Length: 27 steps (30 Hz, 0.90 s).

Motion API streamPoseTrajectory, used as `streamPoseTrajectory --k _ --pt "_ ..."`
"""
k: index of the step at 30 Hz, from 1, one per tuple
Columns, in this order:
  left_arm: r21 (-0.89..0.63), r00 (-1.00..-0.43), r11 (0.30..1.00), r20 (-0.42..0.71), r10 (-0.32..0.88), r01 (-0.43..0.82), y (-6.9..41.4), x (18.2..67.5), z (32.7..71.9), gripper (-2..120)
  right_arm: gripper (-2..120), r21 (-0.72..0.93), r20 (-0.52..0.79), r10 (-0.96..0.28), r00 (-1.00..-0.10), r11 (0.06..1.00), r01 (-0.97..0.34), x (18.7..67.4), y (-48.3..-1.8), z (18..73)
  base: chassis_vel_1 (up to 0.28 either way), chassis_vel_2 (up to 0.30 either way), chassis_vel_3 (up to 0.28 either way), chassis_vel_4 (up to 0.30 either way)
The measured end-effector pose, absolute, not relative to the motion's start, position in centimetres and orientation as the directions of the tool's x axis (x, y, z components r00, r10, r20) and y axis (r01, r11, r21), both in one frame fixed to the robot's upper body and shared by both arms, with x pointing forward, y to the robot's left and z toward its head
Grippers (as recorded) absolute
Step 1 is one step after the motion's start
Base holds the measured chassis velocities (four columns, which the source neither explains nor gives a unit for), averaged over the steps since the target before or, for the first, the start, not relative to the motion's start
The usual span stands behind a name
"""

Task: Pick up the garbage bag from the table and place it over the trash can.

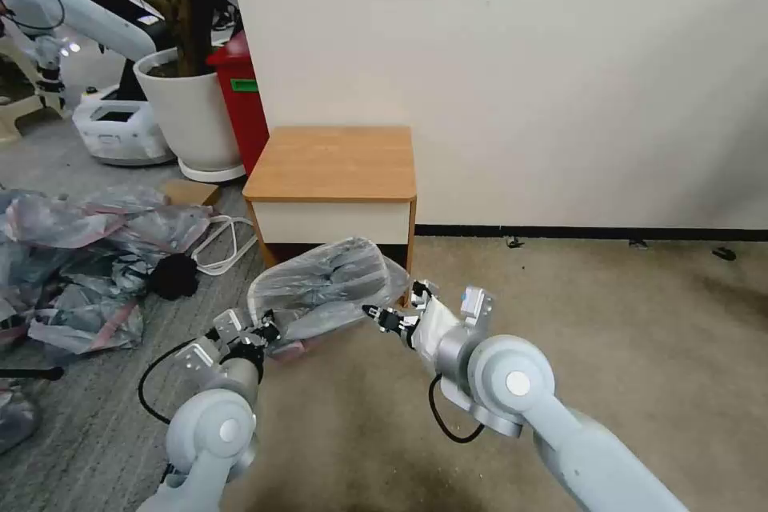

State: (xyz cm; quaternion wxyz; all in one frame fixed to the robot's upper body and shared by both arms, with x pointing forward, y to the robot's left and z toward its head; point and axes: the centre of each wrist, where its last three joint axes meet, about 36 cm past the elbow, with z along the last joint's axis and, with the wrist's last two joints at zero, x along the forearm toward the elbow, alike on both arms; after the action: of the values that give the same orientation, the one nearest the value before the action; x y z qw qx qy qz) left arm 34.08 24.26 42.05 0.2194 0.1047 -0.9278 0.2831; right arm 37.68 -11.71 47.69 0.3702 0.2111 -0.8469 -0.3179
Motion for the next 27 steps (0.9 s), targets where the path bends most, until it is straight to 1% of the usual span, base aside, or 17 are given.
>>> streamPoseTrajectory --k 12,18,27 --pt "-0.491 -0.886 0.811 0.459 -0.068 -0.318 24.5 34.1 42.4 3 0 0.650 0.524 -0.541 -0.658 0.753 -0.103 38.0 -12.2 46.6 0.000 0.000 0.000 0.000" --pt "-0.512 -0.883 0.798 0.466 -0.053 -0.318 24.4 33.5 42.6 3 0 0.620 0.556 -0.493 -0.670 0.782 -0.061 39.6 -12.2 44.8 0.000 0.000 0.000 0.000" --pt "-0.550 -0.876 0.772 0.482 -0.019 -0.320 24.6 32.9 43.3 3 0 0.587 0.574 -0.458 -0.679 0.808 -0.048 40.6 -12.1 42.3 0.000 0.000 0.000 0.000"
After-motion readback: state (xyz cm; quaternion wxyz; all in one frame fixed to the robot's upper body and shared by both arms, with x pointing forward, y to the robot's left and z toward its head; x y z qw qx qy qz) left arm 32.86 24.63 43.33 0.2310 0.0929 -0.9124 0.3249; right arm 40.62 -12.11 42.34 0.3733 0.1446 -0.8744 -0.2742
